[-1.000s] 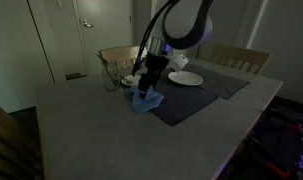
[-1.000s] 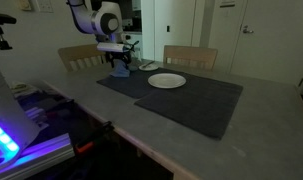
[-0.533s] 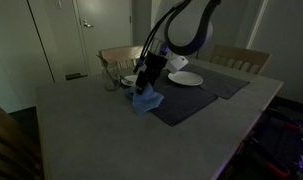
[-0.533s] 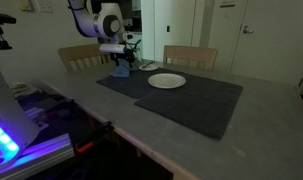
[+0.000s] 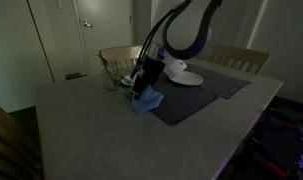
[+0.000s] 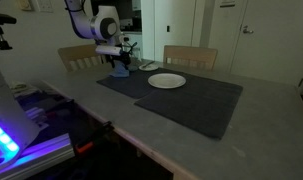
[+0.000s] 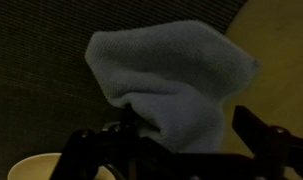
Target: Use the towel to wipe the plate
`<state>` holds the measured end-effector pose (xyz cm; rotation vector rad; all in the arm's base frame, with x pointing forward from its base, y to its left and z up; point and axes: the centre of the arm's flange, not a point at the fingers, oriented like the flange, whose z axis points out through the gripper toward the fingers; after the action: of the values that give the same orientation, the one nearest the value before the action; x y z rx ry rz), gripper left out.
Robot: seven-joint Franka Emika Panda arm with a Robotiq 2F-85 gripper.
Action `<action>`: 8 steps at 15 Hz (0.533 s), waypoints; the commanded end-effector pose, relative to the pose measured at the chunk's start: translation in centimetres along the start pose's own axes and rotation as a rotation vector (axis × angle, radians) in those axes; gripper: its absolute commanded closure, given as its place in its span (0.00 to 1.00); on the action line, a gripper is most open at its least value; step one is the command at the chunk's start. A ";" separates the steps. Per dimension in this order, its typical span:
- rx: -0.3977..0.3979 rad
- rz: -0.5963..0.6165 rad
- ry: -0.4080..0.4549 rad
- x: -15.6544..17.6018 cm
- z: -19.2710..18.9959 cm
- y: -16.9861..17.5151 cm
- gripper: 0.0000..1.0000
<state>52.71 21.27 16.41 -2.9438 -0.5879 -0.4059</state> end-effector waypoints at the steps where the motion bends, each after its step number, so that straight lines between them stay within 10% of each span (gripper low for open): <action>1: -0.006 0.021 0.032 -0.3 0.1 0.2 0.25; 8: -0.015 0.016 0.056 -0.3 0.0 0.3 0.68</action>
<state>52.98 20.89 16.72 -2.9377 -0.5549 -0.4682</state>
